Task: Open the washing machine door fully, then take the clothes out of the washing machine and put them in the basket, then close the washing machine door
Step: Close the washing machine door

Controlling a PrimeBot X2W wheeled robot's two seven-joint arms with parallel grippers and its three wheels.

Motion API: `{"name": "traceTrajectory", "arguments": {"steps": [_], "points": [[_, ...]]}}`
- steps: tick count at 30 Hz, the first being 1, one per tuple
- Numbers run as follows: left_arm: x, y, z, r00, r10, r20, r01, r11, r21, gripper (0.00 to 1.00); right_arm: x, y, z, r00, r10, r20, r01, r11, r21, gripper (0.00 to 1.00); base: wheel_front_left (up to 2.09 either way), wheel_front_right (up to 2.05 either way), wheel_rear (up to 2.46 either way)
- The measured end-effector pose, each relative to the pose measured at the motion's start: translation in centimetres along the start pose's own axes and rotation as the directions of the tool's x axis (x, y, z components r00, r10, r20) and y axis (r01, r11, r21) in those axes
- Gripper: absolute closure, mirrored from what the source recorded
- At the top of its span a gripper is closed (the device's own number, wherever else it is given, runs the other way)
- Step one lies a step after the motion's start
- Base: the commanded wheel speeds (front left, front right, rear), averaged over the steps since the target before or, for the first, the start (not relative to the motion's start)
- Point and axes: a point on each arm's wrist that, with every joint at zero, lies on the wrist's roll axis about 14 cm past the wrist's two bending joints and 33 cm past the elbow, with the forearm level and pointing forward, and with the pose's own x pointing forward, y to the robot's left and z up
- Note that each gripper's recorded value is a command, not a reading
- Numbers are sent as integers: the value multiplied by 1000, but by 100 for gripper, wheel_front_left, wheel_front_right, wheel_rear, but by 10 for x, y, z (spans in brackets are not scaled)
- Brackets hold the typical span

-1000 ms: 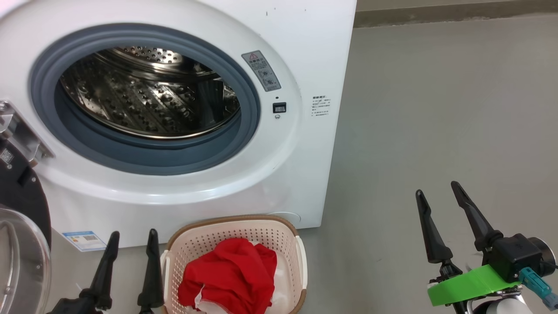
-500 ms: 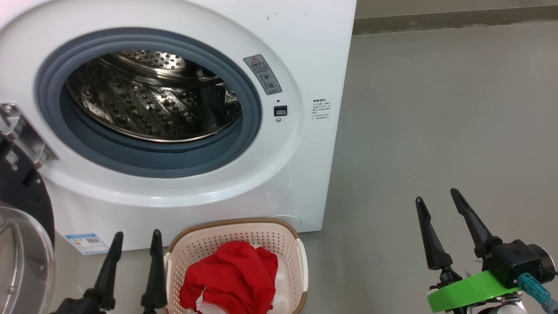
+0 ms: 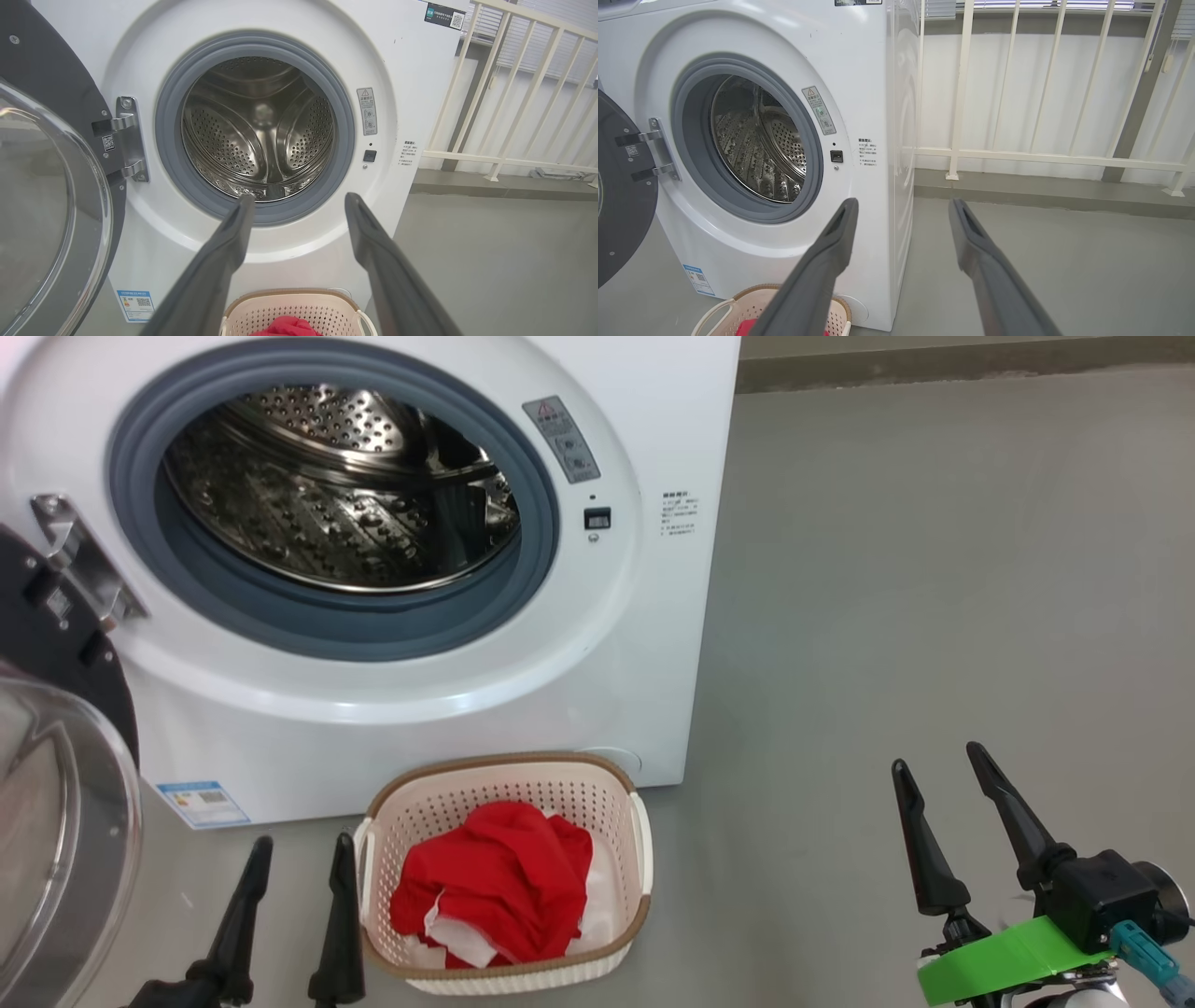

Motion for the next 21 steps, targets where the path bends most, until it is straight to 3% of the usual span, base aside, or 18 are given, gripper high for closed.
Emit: {"name": "traceTrajectory", "arguments": {"steps": [7,21], "points": [[-1,2,-1,1000,-2,-6,2,1000,6,0,0,0,-3,1000,-1,-8,1,1000,2,0,-66,66,0],[-5,11,0,999,40,-3,-40,999,16,0,3,5,-3,1000,14,-8,-14,1000,14,0,-1,1,0]]}}
